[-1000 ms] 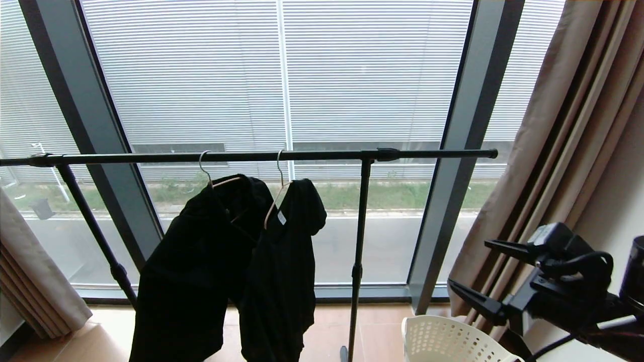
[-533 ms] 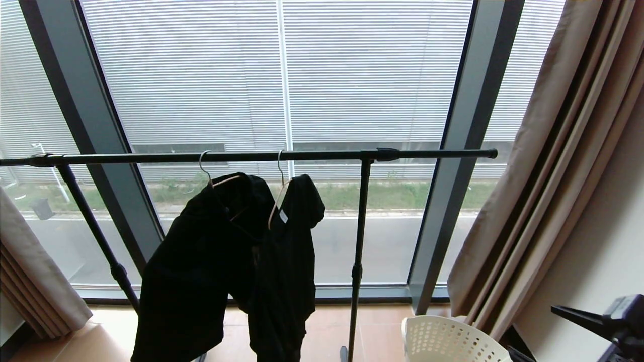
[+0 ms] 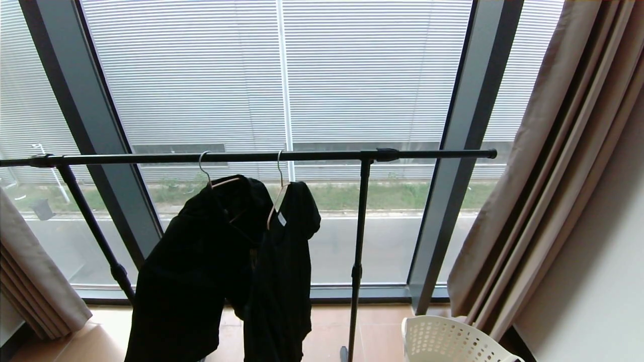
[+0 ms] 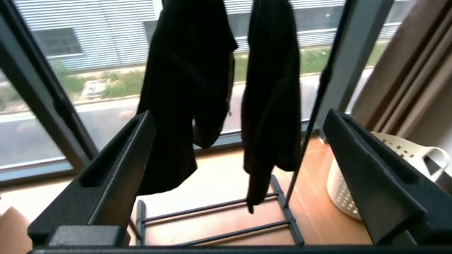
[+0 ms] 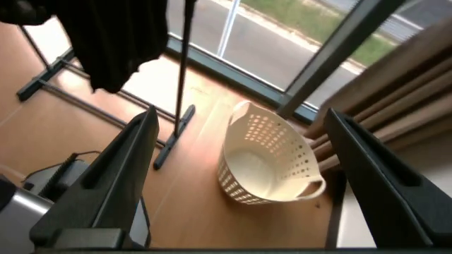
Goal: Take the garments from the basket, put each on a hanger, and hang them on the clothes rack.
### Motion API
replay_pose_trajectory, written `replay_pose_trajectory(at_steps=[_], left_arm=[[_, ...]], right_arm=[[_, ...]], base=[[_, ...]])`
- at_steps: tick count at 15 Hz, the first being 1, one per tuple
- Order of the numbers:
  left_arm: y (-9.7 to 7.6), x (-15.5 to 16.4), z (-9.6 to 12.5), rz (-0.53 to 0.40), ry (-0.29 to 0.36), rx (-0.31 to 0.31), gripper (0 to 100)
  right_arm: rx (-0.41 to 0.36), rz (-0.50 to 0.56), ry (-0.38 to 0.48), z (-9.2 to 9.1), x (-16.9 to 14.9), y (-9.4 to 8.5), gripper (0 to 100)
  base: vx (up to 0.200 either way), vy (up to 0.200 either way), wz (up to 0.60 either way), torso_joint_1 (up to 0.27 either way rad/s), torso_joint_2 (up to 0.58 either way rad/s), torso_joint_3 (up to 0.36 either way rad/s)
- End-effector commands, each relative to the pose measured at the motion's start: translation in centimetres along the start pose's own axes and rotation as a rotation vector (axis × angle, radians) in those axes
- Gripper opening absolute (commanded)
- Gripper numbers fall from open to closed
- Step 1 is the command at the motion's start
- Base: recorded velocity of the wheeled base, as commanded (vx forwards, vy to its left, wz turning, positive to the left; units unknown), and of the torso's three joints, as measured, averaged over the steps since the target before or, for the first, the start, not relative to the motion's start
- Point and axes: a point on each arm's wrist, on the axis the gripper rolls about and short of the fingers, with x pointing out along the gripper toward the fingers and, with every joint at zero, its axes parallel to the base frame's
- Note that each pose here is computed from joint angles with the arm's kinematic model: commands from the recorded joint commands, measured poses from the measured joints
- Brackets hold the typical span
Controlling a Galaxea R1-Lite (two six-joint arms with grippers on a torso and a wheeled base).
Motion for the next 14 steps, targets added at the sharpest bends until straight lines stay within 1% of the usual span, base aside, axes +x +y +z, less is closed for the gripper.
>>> replay_pose_trajectory(at_steps=[1,2,3,4,5,6,7,8,9,10,12,13,14], left_arm=[[-0.1,0.4,0.1,0.077,0.045,-0.014,100],[-0.1,0.4,0.1,0.104,0.047,-0.019,100],[-0.1,0.3,0.1,0.117,0.038,-0.020,100],[-0.1,0.3,0.1,0.117,0.035,-0.019,100],[-0.2,-0.1,0.0,0.113,-0.018,-0.012,100],[-0.2,-0.2,-0.1,0.118,-0.037,-0.015,100],[-0.2,-0.2,-0.1,0.121,-0.041,-0.019,100],[-0.2,-0.3,-0.1,0.091,-0.045,-0.010,100],[-0.1,-0.3,-0.1,0.025,-0.039,0.000,100],[0.1,-0.2,-0.1,-0.107,-0.033,0.016,100],[0.2,-0.2,-0.1,-0.114,-0.033,0.017,100],[0.3,-0.2,-0.2,-0.049,-0.031,0.012,100],[0.4,-0.1,-0.2,-0.009,-0.028,0.010,100]], right_arm=[[0.065,-0.176,-0.167,-0.7,-1.8,-0.2,100],[0.092,-0.268,-0.187,-0.8,-2.2,0.0,100],[0.109,-0.337,-0.190,-0.9,-2.4,0.1,100],[0.114,-0.354,-0.192,-0.9,-2.4,0.1,100],[0.135,-0.407,-0.214,-1.3,-2.6,0.4,100],[0.165,-0.402,-0.245,-1.4,-2.8,0.4,100],[0.269,-0.379,-0.306,-1.6,-3.0,0.5,100],[0.292,-0.352,-0.298,-1.6,-3.0,0.5,100],[0.299,-0.320,-0.278,-1.8,-2.9,0.6,100],[0.292,-0.264,-0.271,-1.9,-2.9,0.8,100],[0.291,-0.263,-0.271,-1.9,-2.9,0.8,100],[0.291,-0.260,-0.272,-1.9,-2.9,0.8,100],[0.290,-0.256,-0.272,-1.9,-2.9,0.8,100]], base=[[0.000,0.000,0.00,0.000,0.00,0.000],[0.000,0.000,0.00,0.000,0.00,0.000],[0.000,0.000,0.00,0.000,0.00,0.000],[0.000,0.000,0.00,0.000,0.00,0.000],[0.000,0.000,0.00,0.000,0.00,0.000],[0.000,0.000,0.00,0.000,0.00,0.000],[0.000,0.000,0.00,0.000,0.00,0.000],[0.000,0.000,0.00,0.000,0.00,0.000],[0.000,0.000,0.00,0.000,0.00,0.000],[0.000,0.000,0.00,0.000,0.00,0.000],[0.000,0.000,0.00,0.000,0.00,0.000],[0.000,0.000,0.00,0.000,0.00,0.000],[0.000,0.000,0.00,0.000,0.00,0.000]])
